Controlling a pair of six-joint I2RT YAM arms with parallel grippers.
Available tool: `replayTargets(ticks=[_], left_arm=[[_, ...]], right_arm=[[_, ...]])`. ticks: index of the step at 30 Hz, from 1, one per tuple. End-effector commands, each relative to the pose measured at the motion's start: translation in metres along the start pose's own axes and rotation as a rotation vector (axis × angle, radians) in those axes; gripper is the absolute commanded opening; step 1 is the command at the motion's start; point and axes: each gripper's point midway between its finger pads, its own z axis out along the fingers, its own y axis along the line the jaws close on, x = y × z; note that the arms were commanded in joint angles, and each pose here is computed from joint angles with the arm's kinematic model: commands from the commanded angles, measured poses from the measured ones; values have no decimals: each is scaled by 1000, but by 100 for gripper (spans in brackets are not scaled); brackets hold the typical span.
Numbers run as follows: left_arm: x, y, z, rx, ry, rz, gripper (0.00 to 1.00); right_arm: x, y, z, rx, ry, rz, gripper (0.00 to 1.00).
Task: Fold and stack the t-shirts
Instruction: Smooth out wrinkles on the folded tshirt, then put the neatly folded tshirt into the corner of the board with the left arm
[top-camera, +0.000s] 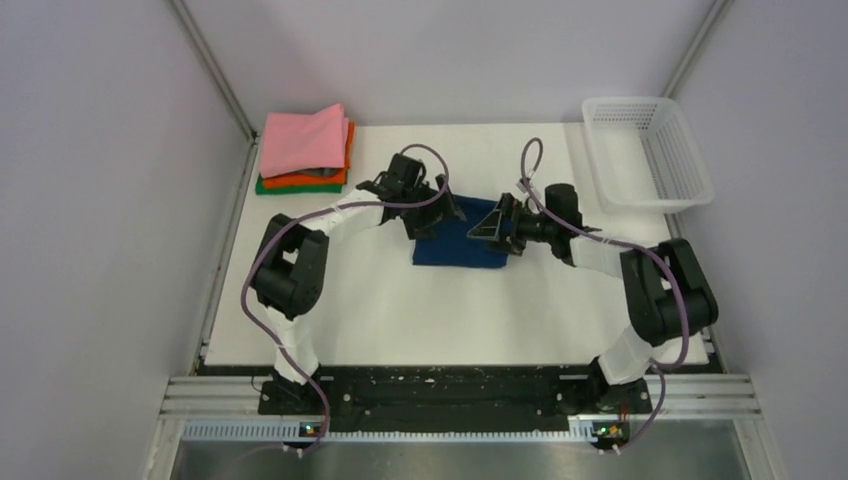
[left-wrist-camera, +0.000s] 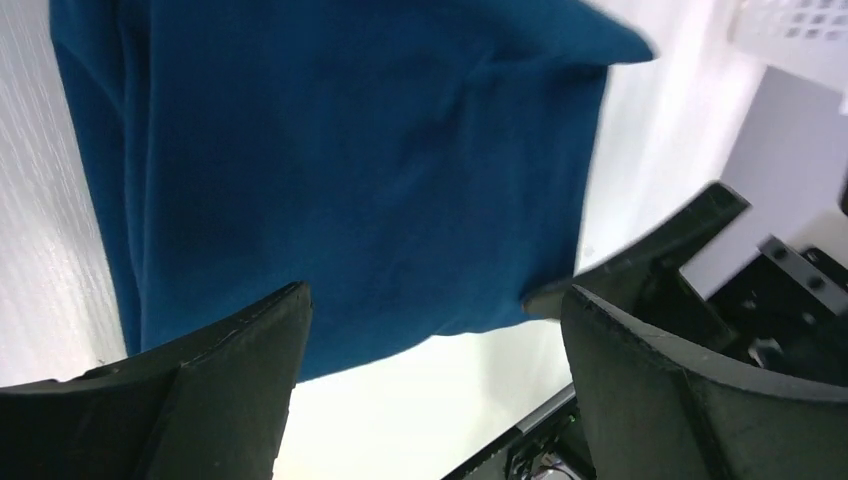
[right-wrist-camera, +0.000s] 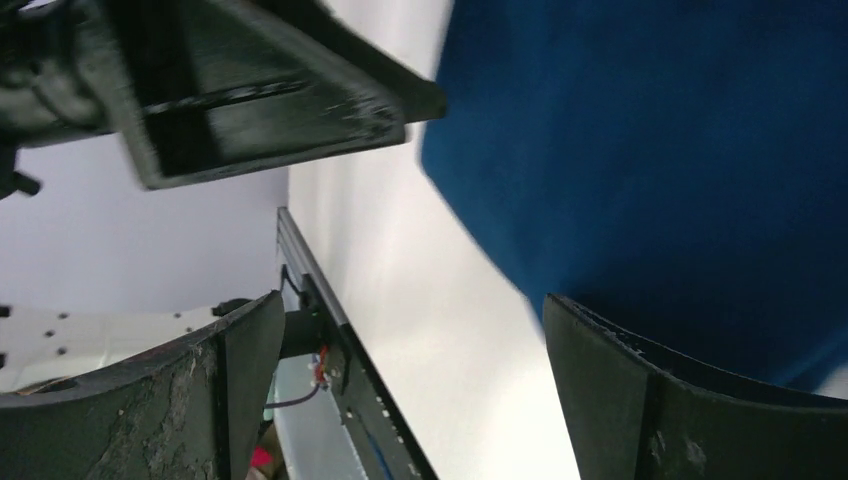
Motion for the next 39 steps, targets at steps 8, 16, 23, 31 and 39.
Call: replayTargets(ticks=[8,16,23,31,39], left_arm=[[76,81,11,-116,130,-140,99],[111,80,-48,-102,112,-84,99],[97,46,-82,-86,-18,145,99],[50,42,-41,-229,-11,312,99],[57,62,11,-286,125,330,99]], right_arm=[[99,-130,-21,320,99,216,99],[146,-102,-52,369,147,153,99],[99,-23,-82,326,5,-69,99],[59,18,-133,406,-262,-161,99],[73,3,-161,500,-344,-111,99]])
